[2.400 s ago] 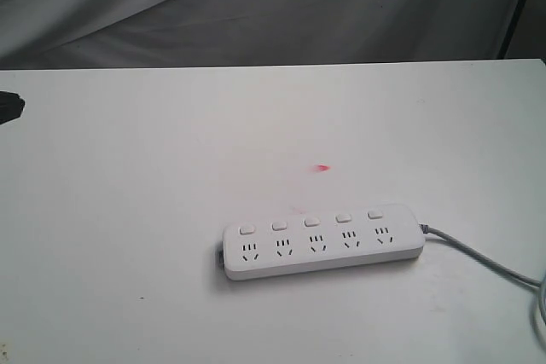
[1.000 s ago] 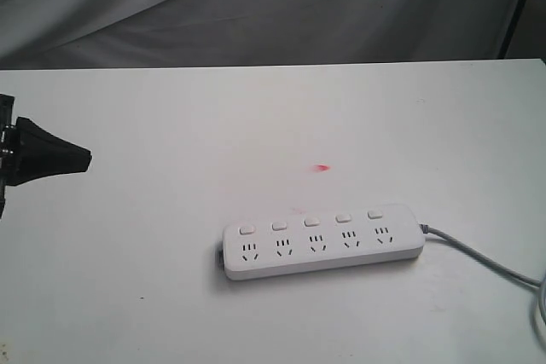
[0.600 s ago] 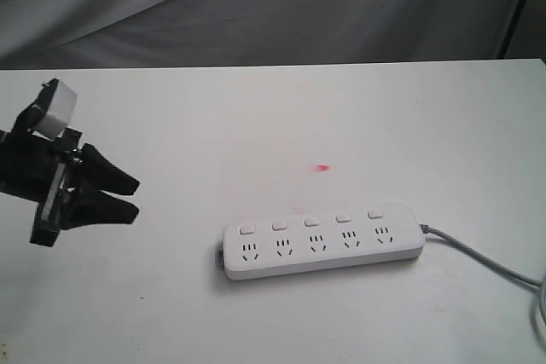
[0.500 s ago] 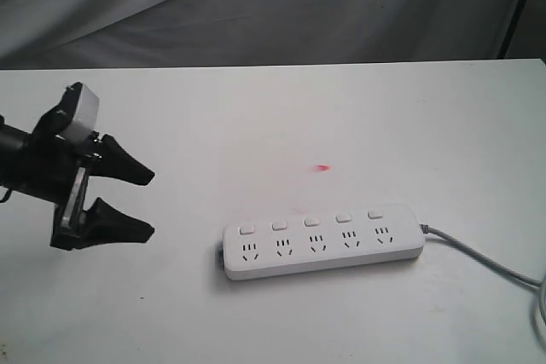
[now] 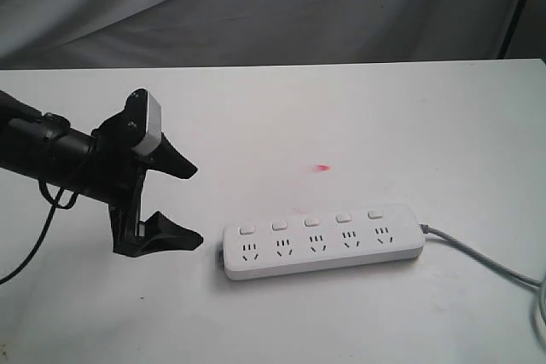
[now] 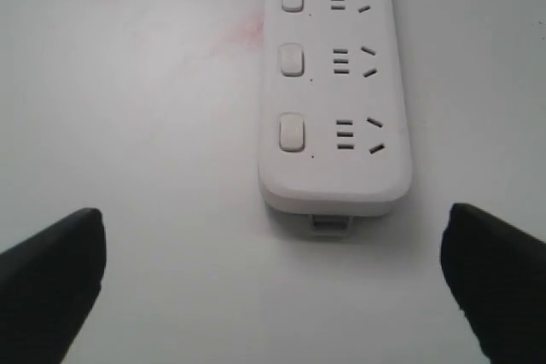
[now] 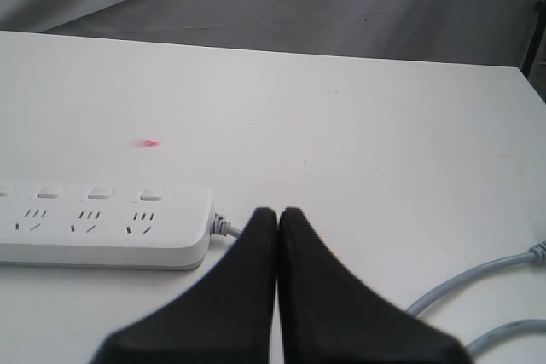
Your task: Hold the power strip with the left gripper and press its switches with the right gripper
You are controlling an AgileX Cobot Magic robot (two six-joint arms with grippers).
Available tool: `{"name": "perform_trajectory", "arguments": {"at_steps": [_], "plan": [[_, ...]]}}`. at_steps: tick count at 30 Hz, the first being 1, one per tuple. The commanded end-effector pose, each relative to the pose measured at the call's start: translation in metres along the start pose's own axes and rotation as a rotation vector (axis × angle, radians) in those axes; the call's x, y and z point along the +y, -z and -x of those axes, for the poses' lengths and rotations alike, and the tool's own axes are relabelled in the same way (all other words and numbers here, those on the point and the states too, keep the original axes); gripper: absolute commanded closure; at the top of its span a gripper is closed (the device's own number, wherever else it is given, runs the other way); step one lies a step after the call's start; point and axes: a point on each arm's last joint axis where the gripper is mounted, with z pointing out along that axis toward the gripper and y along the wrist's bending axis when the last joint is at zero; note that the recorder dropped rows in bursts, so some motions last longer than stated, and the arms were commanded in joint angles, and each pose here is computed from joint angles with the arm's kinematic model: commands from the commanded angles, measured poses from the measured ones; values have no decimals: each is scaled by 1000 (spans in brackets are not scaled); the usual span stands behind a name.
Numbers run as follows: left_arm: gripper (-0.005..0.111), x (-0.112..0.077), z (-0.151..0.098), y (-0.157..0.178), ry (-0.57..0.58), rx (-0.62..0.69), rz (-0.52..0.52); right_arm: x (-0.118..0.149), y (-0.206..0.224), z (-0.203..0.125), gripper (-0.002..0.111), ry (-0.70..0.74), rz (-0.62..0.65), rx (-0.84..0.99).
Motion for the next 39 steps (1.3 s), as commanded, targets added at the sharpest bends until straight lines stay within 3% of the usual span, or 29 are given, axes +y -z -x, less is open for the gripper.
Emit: {"name": "perform_trajectory", "arguments": {"at_steps": [1, 16, 22, 26, 29, 33, 39], "plan": [[2, 0, 7, -8, -7, 3, 28, 0, 0, -1, 108, 8, -4, -5], [2, -2, -21, -51, 113, 46, -55, 0, 0, -1, 108, 8, -4, -5], [2, 4, -13, -51, 103, 8, -61, 0, 0, -1, 108, 8, -4, -5], [2, 2, -4, -53, 120, -62, -118, 0, 0, -1, 108, 8, -4, -5], [2, -3, -3, -69, 103, -21, -121, 0, 0, -1, 108, 8, -4, -5], [2, -16, 0, -88, 0, 86, -115, 0, 0, -1, 108, 8, -4, -5], [2, -17, 1, -91, -16, 99, -113, 0, 0, -1, 108, 8, -4, -5]]}}
